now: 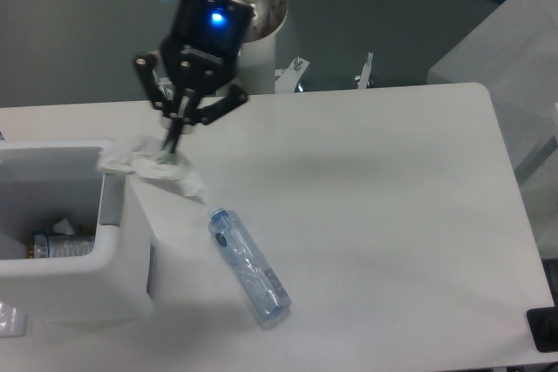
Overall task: Place the trash in the trash can
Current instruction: 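Lift the wrapper and carry it over the white trash bin, then open the gripper to drop the wrapper into the bin, then move the gripper over the clear water bottle and lower it, then close the gripper around the bottle's end and adjust the grip, then lift the water bottle and carry it over the trash bin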
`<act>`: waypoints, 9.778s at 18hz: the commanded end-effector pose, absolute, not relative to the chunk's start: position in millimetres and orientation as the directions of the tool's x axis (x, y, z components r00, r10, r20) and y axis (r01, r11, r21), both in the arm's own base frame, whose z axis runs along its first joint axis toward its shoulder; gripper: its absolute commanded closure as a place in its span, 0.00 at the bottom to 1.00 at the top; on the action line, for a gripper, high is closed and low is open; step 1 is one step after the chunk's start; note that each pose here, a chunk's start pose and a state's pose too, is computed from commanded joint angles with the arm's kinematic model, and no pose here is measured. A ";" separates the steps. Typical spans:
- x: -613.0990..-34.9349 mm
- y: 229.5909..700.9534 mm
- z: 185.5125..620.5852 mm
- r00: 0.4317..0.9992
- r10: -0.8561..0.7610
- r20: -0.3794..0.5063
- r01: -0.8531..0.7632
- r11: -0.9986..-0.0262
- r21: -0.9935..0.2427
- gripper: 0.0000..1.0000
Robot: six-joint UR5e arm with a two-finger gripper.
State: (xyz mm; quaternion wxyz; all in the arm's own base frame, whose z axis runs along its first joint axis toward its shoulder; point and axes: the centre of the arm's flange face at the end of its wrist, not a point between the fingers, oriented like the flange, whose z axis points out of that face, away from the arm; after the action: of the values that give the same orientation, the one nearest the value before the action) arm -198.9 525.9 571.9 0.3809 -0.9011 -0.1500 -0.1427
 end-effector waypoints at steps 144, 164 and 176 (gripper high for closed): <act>-390.1 585.6 528.3 0.718 0.676 0.166 0.556 -0.414 -0.720 0.37; -195.1 619.2 616.9 0.891 0.410 0.193 0.375 -0.430 -0.821 0.36; -148.3 659.3 573.1 0.920 0.338 0.199 0.357 -0.513 -0.781 0.36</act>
State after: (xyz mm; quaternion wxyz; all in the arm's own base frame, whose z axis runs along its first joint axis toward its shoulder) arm -148.3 659.3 573.1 0.4513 -0.8696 -0.2000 -0.0104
